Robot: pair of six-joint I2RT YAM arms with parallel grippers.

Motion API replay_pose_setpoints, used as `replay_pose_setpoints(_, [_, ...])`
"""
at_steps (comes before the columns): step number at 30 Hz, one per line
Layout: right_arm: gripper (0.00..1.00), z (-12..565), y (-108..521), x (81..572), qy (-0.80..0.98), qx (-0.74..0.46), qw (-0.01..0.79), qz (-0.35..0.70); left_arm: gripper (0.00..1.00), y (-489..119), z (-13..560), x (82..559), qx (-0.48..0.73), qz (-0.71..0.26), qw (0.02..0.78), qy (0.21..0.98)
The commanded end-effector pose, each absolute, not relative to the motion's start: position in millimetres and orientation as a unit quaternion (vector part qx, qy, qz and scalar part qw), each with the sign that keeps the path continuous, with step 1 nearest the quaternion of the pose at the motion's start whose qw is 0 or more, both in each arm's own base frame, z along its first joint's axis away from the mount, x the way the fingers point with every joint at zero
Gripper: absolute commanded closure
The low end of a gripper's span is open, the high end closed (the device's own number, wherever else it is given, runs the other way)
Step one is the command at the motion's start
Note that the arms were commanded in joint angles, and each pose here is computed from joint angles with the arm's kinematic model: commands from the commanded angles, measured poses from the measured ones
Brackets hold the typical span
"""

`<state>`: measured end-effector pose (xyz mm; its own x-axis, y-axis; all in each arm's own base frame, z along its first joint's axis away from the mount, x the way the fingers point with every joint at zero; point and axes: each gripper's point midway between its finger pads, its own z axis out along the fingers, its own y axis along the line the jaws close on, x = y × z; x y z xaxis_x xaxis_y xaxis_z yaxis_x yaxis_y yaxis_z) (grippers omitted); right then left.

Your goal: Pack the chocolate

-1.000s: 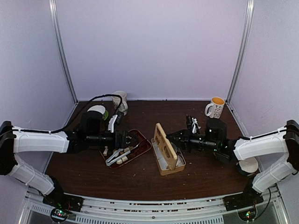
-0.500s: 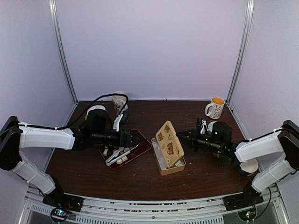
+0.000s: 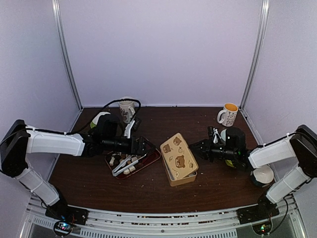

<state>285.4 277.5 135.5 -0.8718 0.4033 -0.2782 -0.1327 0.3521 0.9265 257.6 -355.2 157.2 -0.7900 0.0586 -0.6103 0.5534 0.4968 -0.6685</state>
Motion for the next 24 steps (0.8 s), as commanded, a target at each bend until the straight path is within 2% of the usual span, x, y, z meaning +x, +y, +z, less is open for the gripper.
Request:
replay_pose_setpoints(1, [0.83,141,277,285,0.769,0.063,0.237,0.59,0.19,-366,169,260,0.195,-0.48,0.267,0.813])
replay_pose_setpoints(3, [0.81,138,276,284,0.769,0.06,0.23,0.593,0.19,-369,168,262,0.197,-0.481,0.264,0.812])
replay_pose_setpoints(7, [0.73,135,278,283,0.773,0.049,0.223,0.592,0.19,-375,165,264,0.198,-0.485,0.256,0.813])
replay_pose_setpoints(15, [0.45,112,271,286,0.833,0.006,0.22,0.507,0.19,-380,155,264,0.2,-0.478,0.24,0.821])
replay_pose_setpoints(24, [0.46,96,268,295,0.877,-0.067,0.222,0.421,0.2,-384,148,262,0.2,-0.468,0.234,0.828])
